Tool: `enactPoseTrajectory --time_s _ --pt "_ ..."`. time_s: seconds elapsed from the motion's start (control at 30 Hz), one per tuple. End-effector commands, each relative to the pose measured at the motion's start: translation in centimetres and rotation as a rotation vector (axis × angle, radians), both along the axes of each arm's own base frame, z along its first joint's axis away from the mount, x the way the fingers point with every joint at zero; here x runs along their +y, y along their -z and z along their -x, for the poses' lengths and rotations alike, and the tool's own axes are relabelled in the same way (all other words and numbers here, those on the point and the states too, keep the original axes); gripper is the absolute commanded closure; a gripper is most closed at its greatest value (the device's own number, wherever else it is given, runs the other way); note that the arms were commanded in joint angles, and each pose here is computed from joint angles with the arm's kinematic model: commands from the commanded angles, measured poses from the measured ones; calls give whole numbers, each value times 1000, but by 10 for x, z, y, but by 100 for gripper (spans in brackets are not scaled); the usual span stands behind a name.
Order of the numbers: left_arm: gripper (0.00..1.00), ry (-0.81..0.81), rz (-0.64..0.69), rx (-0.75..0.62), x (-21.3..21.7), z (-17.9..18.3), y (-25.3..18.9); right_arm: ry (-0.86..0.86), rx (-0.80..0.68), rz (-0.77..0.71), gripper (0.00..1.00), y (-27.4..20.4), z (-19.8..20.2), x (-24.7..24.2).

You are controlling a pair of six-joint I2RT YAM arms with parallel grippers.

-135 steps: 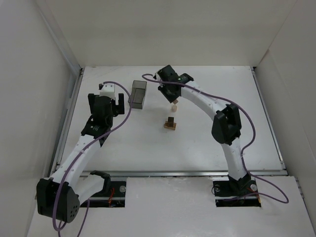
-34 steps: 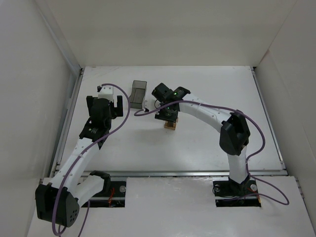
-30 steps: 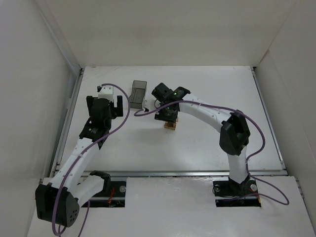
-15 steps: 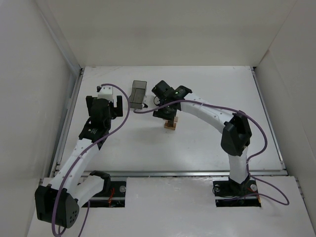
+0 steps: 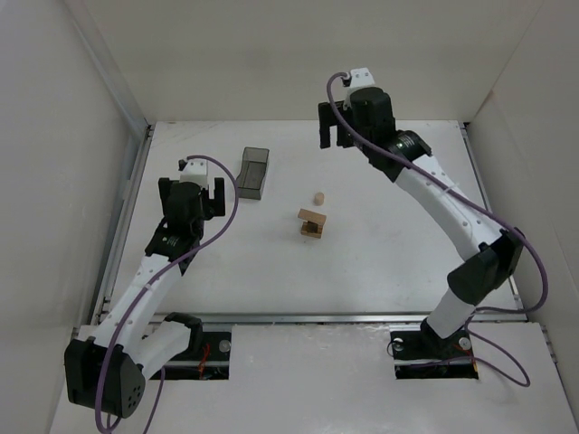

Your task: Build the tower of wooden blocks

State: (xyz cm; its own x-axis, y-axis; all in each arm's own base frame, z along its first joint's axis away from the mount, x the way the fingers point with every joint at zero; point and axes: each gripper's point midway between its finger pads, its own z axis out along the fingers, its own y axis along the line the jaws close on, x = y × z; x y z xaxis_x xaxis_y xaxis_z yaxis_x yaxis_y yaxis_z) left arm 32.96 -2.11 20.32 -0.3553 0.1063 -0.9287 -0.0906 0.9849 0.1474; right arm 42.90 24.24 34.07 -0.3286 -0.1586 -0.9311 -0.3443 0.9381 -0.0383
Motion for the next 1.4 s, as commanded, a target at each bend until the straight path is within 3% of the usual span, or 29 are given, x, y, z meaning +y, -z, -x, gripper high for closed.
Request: enactPoseTrajectory --time_s 0.0,0.1,0.2,0.37,0.57,0.7,1.03,1.17,1.37 --pt "1 -5 3 -39 3 2 -11 280 120 -217 0 36 -24 -10" --pt "1 -5 3 -38 3 2 -13 335 277 -247 0 81 -31 -8" --pt "1 -5 5 -47 2 -1 -19 402 429 -155 4 141 -30 -9" --pt "1 5 6 -38 0 -2 -16 446 553 -23 8 206 -33 0" --pt "1 5 4 -29 0 -1 -14 415 584 -13 8 233 -38 20" --pt "1 5 6 -37 0 -2 -19 373 609 -14 17 247 -41 30" --pt "1 5 6 -37 0 -2 -19 387 676 78 23 287 -29 31" --pt "1 5 6 -37 0 -2 -19 398 674 91 29 291 -30 28" --pt "1 5 6 -38 0 0 -17 370 686 93 52 296 -27 36"
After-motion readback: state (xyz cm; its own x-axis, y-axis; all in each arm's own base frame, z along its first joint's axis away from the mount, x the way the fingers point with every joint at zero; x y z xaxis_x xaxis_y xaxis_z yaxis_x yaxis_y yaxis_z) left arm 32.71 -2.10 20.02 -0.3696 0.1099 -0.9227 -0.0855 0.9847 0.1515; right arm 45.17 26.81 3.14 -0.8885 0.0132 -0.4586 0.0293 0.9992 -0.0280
